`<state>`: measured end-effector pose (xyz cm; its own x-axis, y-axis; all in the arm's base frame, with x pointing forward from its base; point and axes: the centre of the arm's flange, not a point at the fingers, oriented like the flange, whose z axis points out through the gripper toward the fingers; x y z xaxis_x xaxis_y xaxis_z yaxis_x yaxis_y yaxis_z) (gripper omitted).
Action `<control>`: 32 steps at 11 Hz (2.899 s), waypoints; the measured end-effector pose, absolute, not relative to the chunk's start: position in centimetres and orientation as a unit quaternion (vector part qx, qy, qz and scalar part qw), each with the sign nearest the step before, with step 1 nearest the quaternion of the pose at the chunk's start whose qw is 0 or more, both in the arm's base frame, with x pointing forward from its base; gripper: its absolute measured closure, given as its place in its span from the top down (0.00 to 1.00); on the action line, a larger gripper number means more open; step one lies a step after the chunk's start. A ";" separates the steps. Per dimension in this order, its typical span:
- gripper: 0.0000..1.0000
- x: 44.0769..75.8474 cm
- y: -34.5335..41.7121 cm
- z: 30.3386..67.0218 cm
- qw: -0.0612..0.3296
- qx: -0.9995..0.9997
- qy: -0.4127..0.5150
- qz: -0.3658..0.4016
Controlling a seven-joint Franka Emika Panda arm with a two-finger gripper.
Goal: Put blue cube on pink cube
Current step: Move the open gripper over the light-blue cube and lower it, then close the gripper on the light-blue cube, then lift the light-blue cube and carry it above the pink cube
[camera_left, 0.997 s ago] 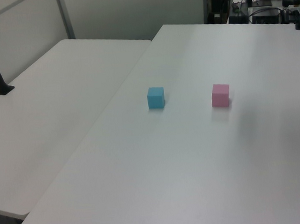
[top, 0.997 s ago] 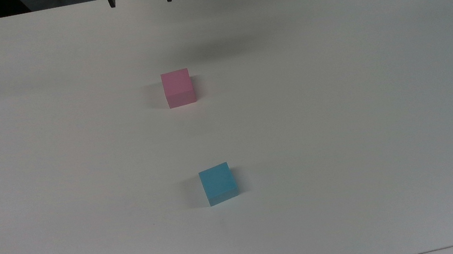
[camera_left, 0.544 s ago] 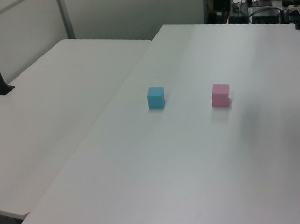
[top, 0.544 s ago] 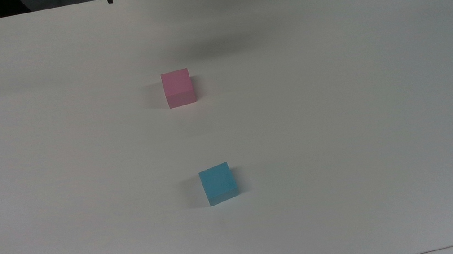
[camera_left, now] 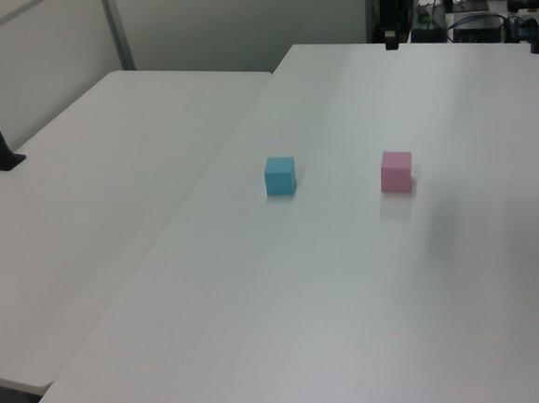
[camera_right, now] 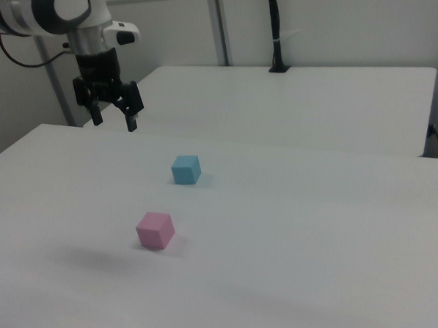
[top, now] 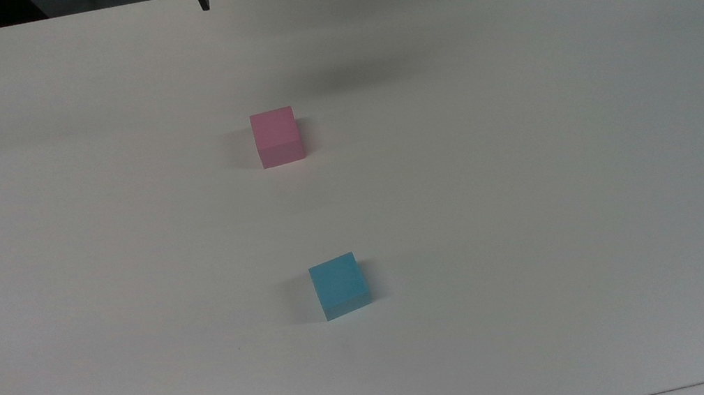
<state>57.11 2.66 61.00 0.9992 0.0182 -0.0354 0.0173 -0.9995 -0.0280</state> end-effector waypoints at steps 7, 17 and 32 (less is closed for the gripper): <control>1.00 67.8 11.0 49.7 0.042 -0.989 -0.005 -0.139; 1.00 74.1 7.9 34.2 -0.028 -0.983 -0.014 -0.178; 0.63 65.5 3.3 50.9 -0.015 -0.977 0.016 -0.213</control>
<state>65.46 3.27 50.86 0.9088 -0.0240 0.4165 -0.0367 -0.9991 0.0225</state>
